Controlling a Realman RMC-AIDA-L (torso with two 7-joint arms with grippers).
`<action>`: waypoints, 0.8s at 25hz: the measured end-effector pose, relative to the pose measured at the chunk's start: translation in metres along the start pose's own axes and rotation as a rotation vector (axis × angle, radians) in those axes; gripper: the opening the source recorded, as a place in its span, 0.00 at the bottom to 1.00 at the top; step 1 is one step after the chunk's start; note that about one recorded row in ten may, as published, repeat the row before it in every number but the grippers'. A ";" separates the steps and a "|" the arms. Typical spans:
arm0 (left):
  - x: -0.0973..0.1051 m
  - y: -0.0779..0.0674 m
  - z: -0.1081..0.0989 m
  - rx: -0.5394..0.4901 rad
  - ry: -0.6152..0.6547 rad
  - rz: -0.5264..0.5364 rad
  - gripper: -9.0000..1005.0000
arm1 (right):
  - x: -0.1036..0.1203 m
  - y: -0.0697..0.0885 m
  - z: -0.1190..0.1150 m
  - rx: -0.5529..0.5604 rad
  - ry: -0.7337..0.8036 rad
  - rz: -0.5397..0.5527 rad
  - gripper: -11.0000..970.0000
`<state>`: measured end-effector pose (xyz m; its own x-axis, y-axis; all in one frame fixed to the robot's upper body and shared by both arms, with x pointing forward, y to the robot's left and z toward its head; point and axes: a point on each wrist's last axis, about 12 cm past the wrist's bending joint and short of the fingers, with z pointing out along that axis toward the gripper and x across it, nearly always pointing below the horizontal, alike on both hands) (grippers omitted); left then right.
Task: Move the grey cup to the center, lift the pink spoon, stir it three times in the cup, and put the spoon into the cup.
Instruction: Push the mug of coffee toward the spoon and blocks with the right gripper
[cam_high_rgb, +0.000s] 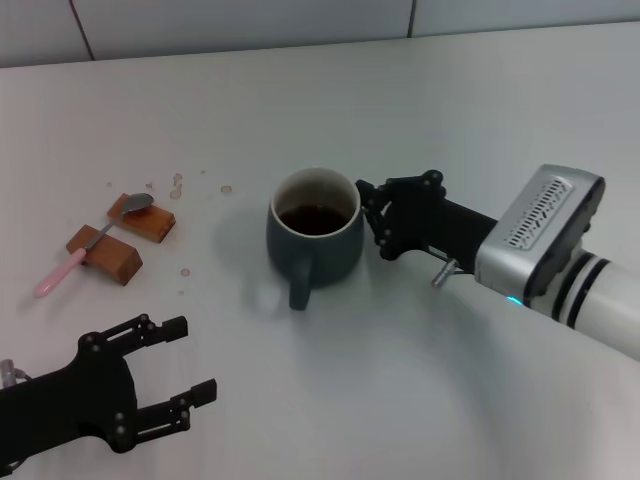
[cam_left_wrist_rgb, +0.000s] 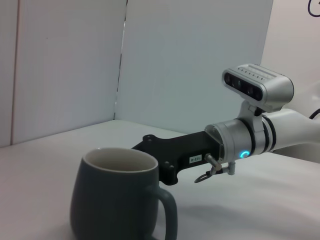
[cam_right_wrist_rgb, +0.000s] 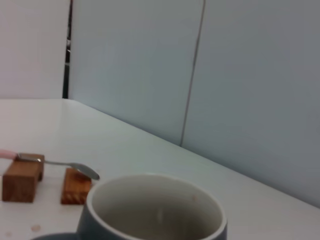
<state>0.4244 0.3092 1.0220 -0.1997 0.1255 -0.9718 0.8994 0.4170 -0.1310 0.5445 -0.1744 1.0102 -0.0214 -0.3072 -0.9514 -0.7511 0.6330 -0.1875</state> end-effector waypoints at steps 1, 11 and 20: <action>0.000 0.000 0.000 0.000 0.000 0.000 0.78 | 0.000 0.000 0.000 0.000 0.000 0.000 0.06; -0.001 0.000 0.002 0.009 -0.004 0.001 0.78 | -0.023 0.011 0.029 -0.075 -0.014 -0.010 0.07; 0.000 -0.001 0.001 0.009 -0.005 0.004 0.78 | -0.025 0.007 0.025 -0.028 -0.064 0.031 0.08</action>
<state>0.4241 0.3078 1.0223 -0.1943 0.1228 -0.9732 0.9038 0.4081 -0.1289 0.5561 -0.1440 1.0268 -0.0036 -0.2410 -0.9705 -0.7689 0.6212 -0.1514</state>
